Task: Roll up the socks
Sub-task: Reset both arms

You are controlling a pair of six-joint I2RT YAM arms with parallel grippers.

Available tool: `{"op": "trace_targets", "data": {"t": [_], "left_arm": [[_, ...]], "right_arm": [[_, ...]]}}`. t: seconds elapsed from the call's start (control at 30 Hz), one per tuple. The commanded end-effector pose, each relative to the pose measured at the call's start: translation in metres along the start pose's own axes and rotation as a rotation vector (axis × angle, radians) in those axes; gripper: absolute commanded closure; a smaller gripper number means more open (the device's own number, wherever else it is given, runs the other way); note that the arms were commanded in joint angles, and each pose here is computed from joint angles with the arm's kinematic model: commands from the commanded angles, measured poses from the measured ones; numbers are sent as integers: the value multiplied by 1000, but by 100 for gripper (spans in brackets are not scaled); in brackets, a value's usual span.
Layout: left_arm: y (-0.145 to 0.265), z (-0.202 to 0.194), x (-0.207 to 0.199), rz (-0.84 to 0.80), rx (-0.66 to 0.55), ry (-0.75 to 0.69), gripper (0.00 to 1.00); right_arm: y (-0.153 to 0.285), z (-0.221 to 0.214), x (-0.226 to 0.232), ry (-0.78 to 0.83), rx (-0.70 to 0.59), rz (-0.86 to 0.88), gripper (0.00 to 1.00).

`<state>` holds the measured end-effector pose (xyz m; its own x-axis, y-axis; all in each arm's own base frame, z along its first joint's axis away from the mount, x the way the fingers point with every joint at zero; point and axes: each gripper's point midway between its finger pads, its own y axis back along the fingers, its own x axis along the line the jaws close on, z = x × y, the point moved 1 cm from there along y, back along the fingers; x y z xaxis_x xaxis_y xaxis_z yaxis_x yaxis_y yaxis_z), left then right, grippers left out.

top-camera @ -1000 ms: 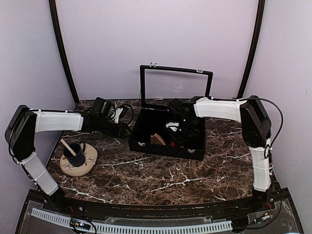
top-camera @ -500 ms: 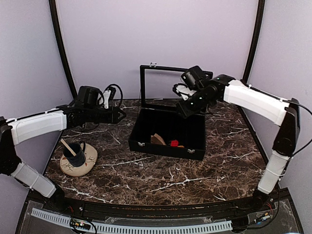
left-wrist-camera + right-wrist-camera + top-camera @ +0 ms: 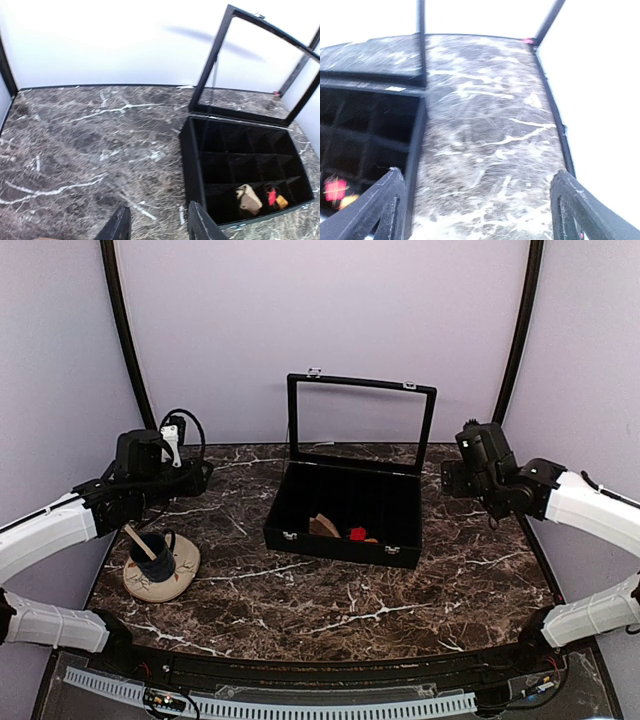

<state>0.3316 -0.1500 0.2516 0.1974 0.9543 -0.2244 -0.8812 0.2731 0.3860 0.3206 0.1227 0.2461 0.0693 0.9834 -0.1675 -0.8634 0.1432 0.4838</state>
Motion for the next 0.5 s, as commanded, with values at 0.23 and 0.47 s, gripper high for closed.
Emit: {"op": "trace_targets", "data": {"t": [0.23, 0.47], "left_arm": [[13, -8, 36, 175, -52, -13, 55], [10, -16, 36, 175, -27, -26, 55]], "right_arm": [[3, -32, -64, -230, -61, -366, 0], [12, -38, -68, -271, -102, -280, 3]]}}
